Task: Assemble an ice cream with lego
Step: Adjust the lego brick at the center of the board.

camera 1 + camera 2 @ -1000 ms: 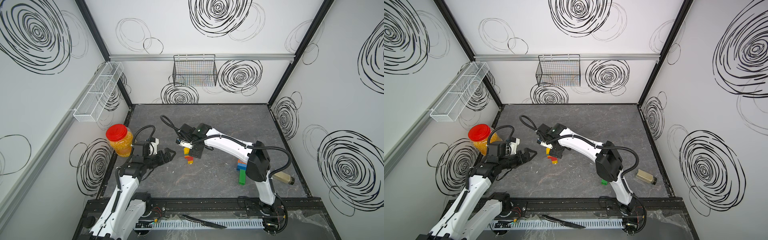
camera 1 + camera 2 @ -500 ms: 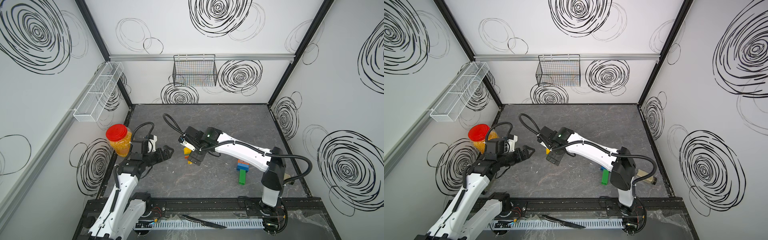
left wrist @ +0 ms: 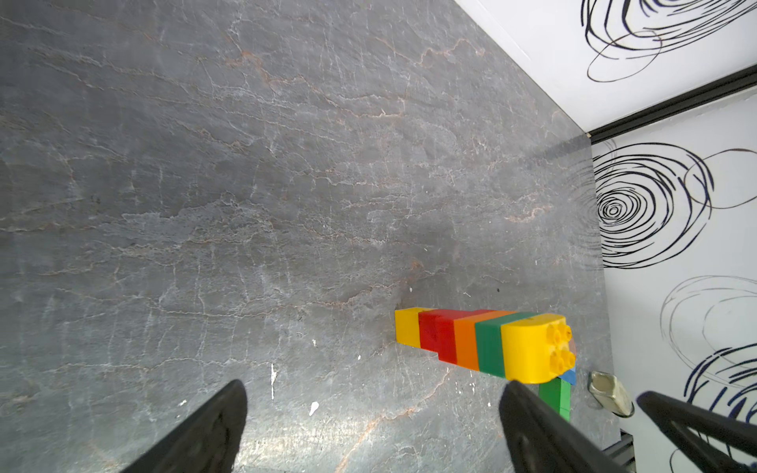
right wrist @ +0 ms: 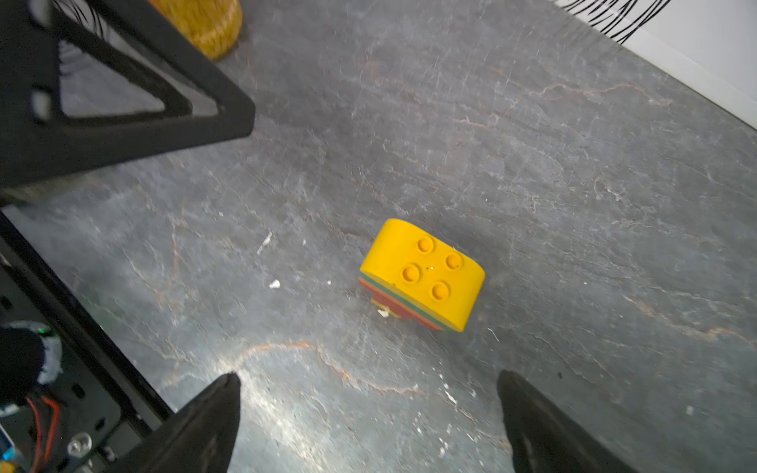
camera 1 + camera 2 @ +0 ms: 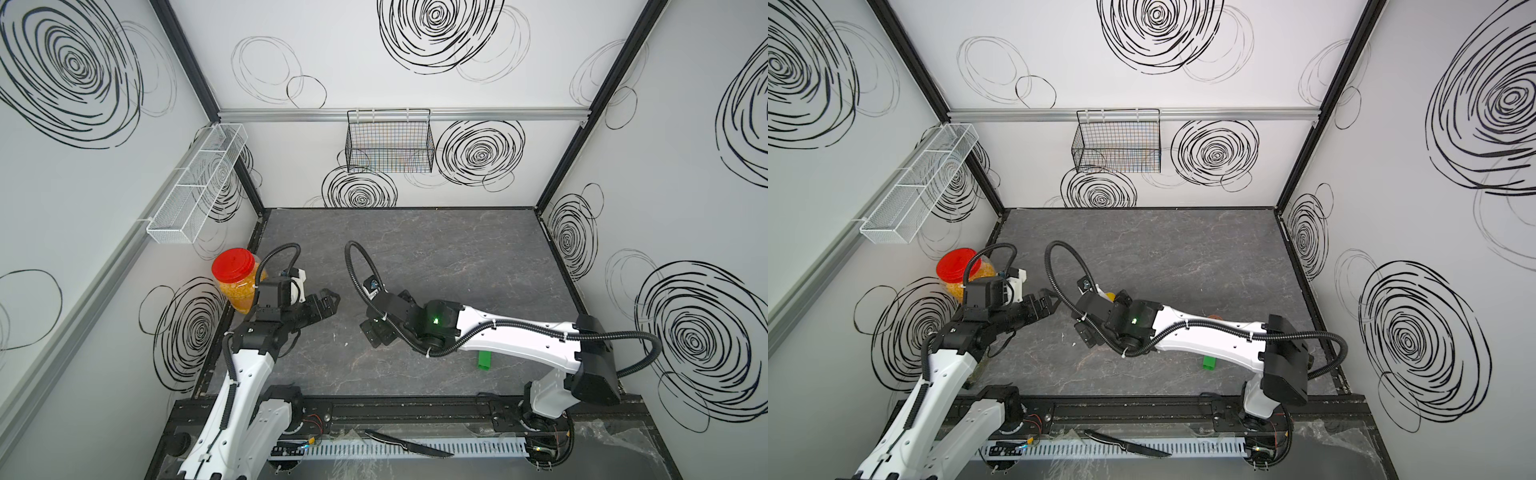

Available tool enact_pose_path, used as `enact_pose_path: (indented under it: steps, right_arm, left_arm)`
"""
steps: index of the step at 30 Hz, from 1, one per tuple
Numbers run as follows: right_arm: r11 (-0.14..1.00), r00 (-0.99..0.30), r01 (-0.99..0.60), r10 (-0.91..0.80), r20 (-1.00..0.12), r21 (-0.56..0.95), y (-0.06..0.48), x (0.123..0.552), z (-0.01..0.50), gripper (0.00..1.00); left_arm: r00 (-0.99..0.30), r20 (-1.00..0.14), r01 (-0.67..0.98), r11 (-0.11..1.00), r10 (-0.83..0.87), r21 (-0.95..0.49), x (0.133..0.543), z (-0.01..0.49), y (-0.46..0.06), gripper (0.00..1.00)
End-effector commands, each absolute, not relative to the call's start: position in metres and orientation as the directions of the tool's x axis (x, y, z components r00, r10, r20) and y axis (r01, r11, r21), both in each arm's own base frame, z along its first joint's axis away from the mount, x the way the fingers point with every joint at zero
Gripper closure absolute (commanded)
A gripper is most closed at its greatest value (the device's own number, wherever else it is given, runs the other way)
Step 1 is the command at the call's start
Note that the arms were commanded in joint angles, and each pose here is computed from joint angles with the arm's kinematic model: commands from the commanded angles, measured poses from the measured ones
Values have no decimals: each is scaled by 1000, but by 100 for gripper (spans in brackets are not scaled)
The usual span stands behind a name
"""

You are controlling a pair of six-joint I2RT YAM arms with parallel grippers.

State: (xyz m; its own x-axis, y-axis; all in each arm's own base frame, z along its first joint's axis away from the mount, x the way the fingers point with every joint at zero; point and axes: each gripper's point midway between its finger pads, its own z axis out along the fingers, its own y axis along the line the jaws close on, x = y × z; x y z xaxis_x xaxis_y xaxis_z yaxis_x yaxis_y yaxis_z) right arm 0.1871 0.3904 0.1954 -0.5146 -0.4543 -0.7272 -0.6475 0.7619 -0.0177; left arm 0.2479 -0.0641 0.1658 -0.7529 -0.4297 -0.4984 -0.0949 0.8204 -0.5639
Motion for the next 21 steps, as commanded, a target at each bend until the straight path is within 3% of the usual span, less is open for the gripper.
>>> enact_pose_path:
  steps: [1,5,21]
  right_arm:
    - [809,-514,-566,-194,-835,160,399,197,223,0]
    - [826,-531,-520,-113,-840,218,394,196,213,0]
    - [881,-456,-418,5,-890,219,391,209,184,0]
  left_arm:
    - [-730,-527,-95,828,-435,-552,247,174,-57,1]
    - [-726,-525,-101,824,-444,-558,246,172,-56,1]
    - [-736,-522,-76,819,-431,-569,248,176,-63,1]
